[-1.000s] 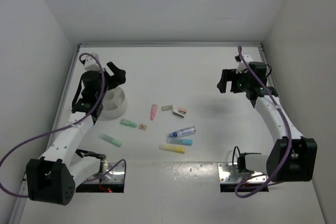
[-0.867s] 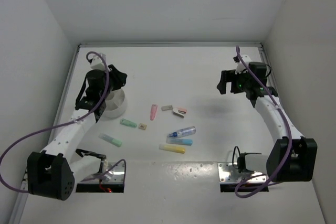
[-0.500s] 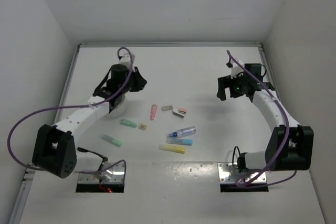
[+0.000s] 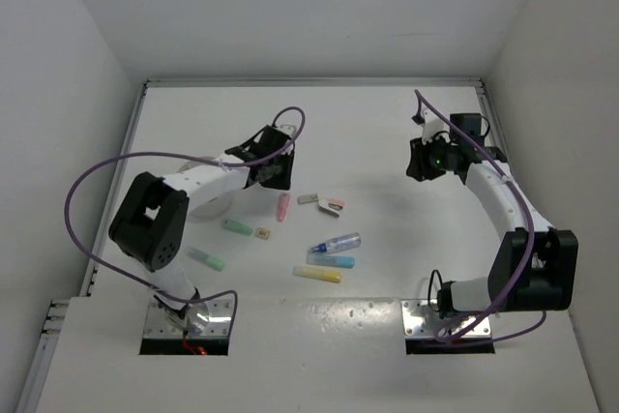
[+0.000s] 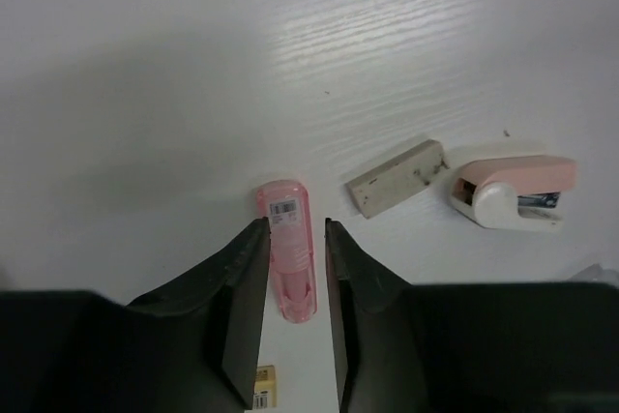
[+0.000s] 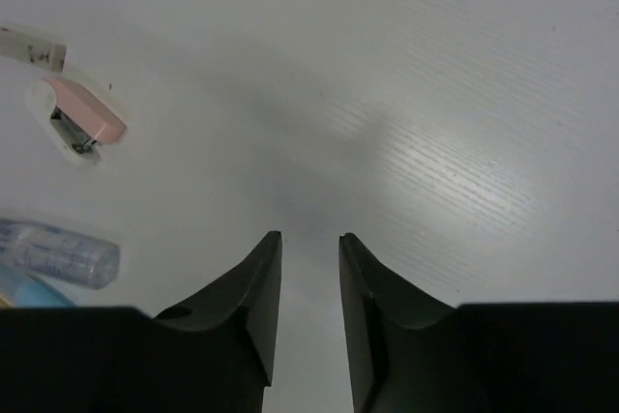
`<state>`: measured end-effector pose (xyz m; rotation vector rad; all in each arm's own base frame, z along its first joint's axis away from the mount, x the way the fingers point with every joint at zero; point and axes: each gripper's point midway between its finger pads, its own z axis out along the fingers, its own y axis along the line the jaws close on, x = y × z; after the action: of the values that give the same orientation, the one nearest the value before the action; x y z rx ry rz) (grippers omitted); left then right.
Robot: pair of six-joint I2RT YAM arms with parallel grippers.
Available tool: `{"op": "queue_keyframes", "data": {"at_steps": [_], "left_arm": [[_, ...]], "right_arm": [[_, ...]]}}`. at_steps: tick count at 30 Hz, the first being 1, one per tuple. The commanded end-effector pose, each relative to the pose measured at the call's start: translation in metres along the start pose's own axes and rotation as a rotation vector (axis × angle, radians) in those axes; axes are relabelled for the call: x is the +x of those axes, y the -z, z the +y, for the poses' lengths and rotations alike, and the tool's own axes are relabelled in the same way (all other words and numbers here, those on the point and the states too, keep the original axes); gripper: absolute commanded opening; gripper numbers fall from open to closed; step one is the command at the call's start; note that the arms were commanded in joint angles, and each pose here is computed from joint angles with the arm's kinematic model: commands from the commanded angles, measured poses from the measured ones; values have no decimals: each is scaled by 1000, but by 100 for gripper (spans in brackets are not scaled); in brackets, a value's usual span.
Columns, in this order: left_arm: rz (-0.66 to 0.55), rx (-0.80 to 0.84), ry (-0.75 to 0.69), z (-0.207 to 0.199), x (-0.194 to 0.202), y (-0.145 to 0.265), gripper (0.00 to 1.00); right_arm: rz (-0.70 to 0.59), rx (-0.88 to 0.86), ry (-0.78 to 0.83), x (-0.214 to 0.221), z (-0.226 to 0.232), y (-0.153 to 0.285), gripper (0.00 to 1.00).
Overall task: Sort the stationery into containers
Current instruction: Pick up the stationery from the center of the board.
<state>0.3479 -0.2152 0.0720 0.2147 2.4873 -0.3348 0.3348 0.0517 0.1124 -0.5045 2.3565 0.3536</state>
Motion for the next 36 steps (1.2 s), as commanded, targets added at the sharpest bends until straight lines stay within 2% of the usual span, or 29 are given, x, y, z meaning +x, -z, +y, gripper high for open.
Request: {"op": "queue_keyframes", "data": {"at_steps": [1,2,3,6,8,21,32,35,36], "left_arm": [[52,-63,-58,7,5,-1,34],[71,-97,-61,14,10,-4,37],[71,-98,-61,14,11,-4,46],[101,-111,-73,14,18,-8,53],[117,-128,-76,17,23,-10,55],[188,-70,-90,2,40,-22,56],[232,-95,-112,4,56,-34,56],[226,-109,-113,3,56,-34,51],[223,-117,-114,4,56,-34,43]], "right_arm": [[-31,-31,19,-13,3,1,31],[-31,-31,18,-13,3,1,35],[-31,-31,18,-13,3,1,42],[-24,-9,18,-12,-1,1,45],[-24,-9,18,-12,-1,1,46],[-32,-7,22,-16,-2,2,47],[-32,-7,13,-16,-1,2,47],[-24,-9,9,-14,0,2,47],[-24,-9,9,-14,0,2,47]]}}
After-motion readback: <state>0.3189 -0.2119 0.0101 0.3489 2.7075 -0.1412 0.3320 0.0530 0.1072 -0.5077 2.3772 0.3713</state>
